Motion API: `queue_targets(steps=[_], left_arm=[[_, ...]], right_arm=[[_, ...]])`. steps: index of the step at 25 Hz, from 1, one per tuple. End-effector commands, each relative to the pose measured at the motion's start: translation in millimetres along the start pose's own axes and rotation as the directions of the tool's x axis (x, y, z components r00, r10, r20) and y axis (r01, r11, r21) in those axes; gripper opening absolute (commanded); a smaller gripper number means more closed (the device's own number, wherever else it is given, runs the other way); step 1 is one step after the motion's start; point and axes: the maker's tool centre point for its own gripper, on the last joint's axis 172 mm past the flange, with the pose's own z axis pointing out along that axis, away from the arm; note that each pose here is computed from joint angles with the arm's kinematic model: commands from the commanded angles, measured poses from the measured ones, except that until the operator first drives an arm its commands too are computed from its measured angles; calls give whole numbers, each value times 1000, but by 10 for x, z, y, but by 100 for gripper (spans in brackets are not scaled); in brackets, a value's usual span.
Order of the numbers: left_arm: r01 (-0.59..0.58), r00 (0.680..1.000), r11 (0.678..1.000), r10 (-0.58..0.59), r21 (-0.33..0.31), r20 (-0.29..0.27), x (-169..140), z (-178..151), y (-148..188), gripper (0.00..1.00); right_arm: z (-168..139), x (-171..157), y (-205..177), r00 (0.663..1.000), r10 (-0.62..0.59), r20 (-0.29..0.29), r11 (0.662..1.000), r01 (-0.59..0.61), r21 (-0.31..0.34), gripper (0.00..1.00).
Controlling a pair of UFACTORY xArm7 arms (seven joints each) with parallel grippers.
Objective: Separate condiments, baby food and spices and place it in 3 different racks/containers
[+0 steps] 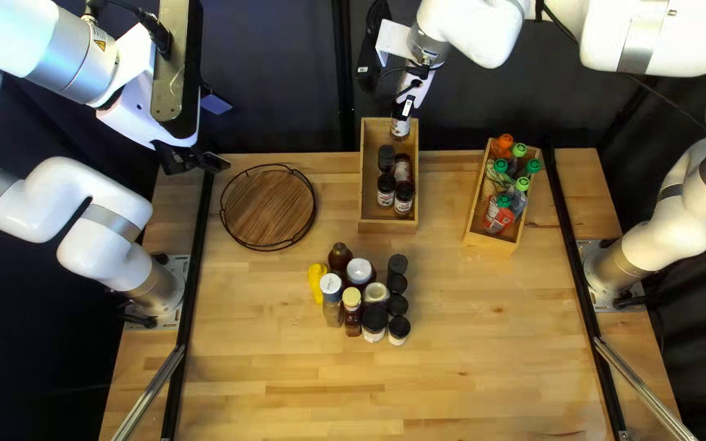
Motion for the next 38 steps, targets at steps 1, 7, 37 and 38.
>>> queue_targets(steps=[1,7,37,38], left_arm=[[0,1000,1000,0,0,0,0,0,0,100],[0,1000,1000,0,0,0,0,0,0,100],[0,1000,1000,0,0,0,0,0,0,100],[0,1000,1000,0,0,0,0,0,0,100]], right_arm=[[324,-14,124,997,72,-12,996,-73,-60,0],[380,0,78,995,93,-17,993,-94,-75,0],[137,-200,-286,998,66,-14,998,-66,24,100],[75,-210,-357,998,53,-15,998,-52,41,100]])
